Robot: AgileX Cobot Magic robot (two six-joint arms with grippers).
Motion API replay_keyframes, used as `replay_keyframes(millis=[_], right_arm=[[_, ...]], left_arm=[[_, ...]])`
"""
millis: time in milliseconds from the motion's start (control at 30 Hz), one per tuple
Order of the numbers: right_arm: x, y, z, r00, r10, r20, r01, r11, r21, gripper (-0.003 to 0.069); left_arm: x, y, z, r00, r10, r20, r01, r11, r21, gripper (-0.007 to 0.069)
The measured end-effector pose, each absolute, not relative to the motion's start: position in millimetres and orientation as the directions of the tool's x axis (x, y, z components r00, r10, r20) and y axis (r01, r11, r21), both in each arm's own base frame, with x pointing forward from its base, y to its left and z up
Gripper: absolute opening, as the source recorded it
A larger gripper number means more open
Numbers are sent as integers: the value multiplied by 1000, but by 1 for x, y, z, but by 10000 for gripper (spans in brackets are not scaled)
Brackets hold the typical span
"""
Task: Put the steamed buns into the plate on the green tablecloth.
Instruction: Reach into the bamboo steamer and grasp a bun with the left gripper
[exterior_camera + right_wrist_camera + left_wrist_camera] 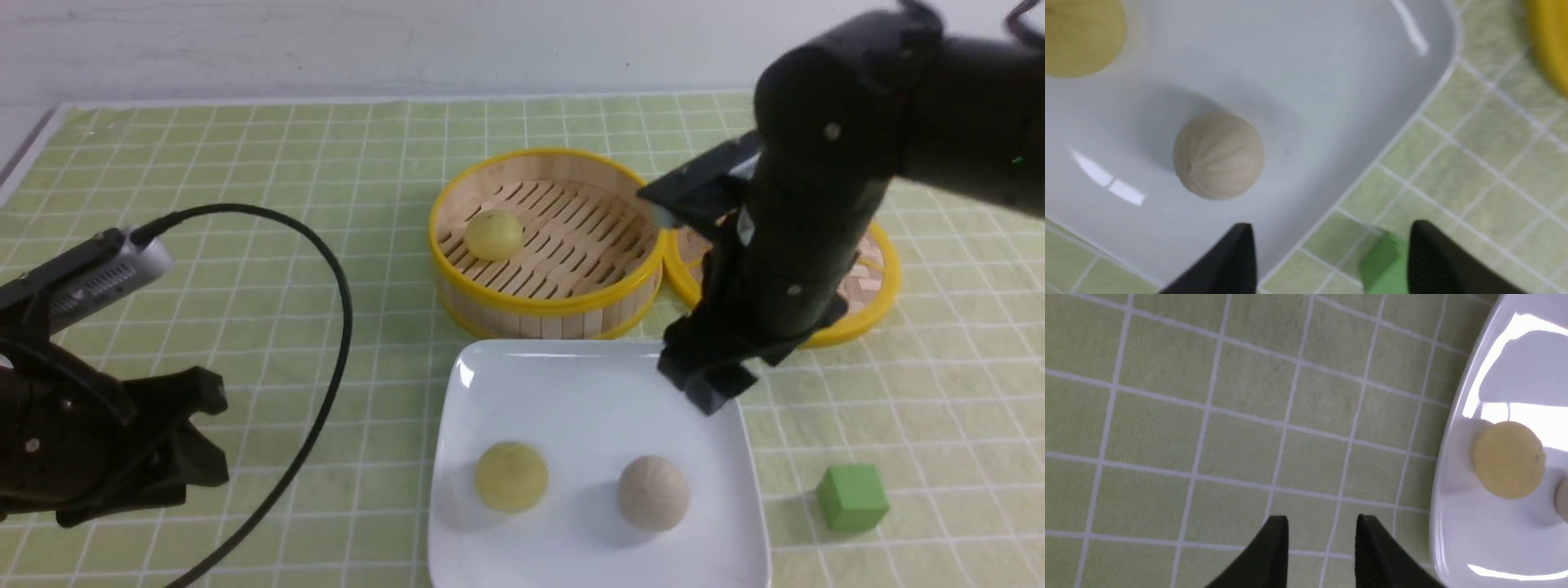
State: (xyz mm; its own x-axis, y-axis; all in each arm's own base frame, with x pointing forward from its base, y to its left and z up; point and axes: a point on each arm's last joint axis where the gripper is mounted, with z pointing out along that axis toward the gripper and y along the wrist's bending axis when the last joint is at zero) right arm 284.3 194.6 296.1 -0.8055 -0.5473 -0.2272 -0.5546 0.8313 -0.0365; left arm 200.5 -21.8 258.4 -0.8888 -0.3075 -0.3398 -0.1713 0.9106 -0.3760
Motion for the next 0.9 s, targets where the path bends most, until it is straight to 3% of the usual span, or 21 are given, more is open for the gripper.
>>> replay_keyframes(millis=[33,67,167,233,333,400,533,667,733,900], right_arm=[[283,194,298,-803,-548,-233,-556,831,-37,421],[276,184,314,-797,-543,-265,-549,834,-55,285],[250,161,333,-795,-521,-311,-531,845,-59,45],[230,145,342,-790,-512,-337,-523,850,-64,-7],[192,119,345,-787,-505,-354,-517,853,-68,-14],[179,110,341,-788,-504,-353,-516,854,-68,-14],[136,84,330,-762,-472,-444,-508,860,-44,-13],[101,63,300,-750,-377,-544,-463,886,25,-13],[95,59,294,-744,-361,-563,-457,889,34,-13],[74,46,268,-709,-326,-626,-456,888,53,-10]], left_arm=[[201,-22,258,-888,-306,-344,-169,911,-375,254],[201,-22,259,-888,-293,-354,-155,916,-370,230],[204,-22,266,-887,-273,-373,-130,922,-365,144],[208,-22,276,-885,-250,-392,-103,928,-358,69],[220,-25,291,-896,-192,-400,-44,936,-350,7],[227,-29,297,-904,-159,-396,-13,938,-348,2],[260,-58,308,-922,-42,-385,102,933,-346,2],[316,-116,317,-927,55,-371,201,908,-368,3],[329,-131,314,-935,66,-349,202,906,-371,11],[395,-187,305,-923,145,-356,265,911,-317,132]])
